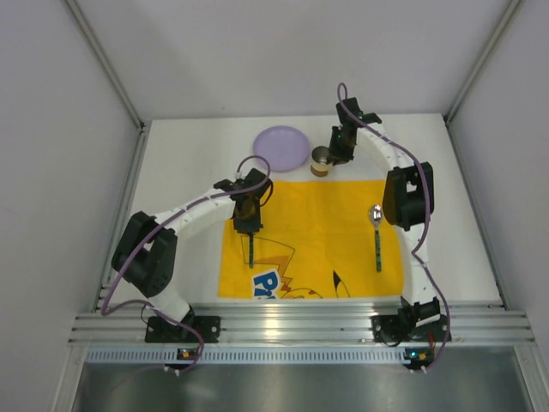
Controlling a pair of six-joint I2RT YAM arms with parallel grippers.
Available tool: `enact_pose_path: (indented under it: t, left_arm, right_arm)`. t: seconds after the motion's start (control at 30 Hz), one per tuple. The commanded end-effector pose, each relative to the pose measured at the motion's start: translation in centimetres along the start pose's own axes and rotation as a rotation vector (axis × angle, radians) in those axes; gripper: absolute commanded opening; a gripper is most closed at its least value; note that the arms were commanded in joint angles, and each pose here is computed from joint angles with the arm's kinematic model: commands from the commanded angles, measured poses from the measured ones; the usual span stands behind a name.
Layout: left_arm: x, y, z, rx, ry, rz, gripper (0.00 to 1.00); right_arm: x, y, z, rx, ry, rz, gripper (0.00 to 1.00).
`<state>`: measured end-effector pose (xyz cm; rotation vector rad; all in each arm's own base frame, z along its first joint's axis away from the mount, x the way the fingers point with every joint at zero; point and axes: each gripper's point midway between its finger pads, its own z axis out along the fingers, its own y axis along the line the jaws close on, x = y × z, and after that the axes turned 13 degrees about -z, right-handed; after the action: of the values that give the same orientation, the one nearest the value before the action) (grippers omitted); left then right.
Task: Set the dinner table for one person
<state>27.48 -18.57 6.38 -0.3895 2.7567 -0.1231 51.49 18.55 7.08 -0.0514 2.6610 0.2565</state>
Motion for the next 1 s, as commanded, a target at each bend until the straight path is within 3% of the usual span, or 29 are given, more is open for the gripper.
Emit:
enact_pose_path:
  t: [0.0, 0.1, 0.33, 0.47, 0.63, 0.67, 0.9, 0.97]
  left_arm:
    - [-0.3, -0.2, 1.0, 0.000, -0.020, -0.048, 0.24]
    - [0.0, -0.1, 1.4, -0.006, -0.016, -0.055, 0.29]
    - [0.4, -0.2, 1.9, -0.007, 0.004, -0.055, 0.30]
    - [-0.4, -0.1, 0.9, -0.011, -0.024, -0.053, 0.33]
    - [-2.3, -0.1, -1.1, -0.012, -0.097, -0.040, 0.51]
    - [-2.5, 0.0, -1.4, -0.019, -0.104, -0.034, 0.59]
    - [-6.1, -0.4, -4.4, -0.021, -0.208, -0.025, 0.92]
    - [-7.7, -0.6, -5.3, -0.007, -0.233, -0.036, 0.95]
  right_arm:
    - [-2.1, 0.9, -1.0, -0.010, -0.077, -0.006, 0.21]
    - [-2.1, 1.1, -1.4, -0.011, -0.081, -0.015, 0.01]
    - [-5.1, 1.4, -6.2, -0.009, -0.197, -0.043, 0.00]
    - [-7.1, 2.3, -12.8, -0.039, -0.314, -0.062, 0.00]
    - [-5.4, 2.4, -17.6, -0.057, -0.350, -0.073, 0.00]
    - [-4.8, 2.9, -19.3, -0.068, -0.368, -0.083, 0.00]
    - [4.1, -1.7, -15.8, 0.071, -0.177, -0.060, 0.00]
    - [5.2, -2.7, -14.9, 0.098, -0.144, -0.055, 0.00]
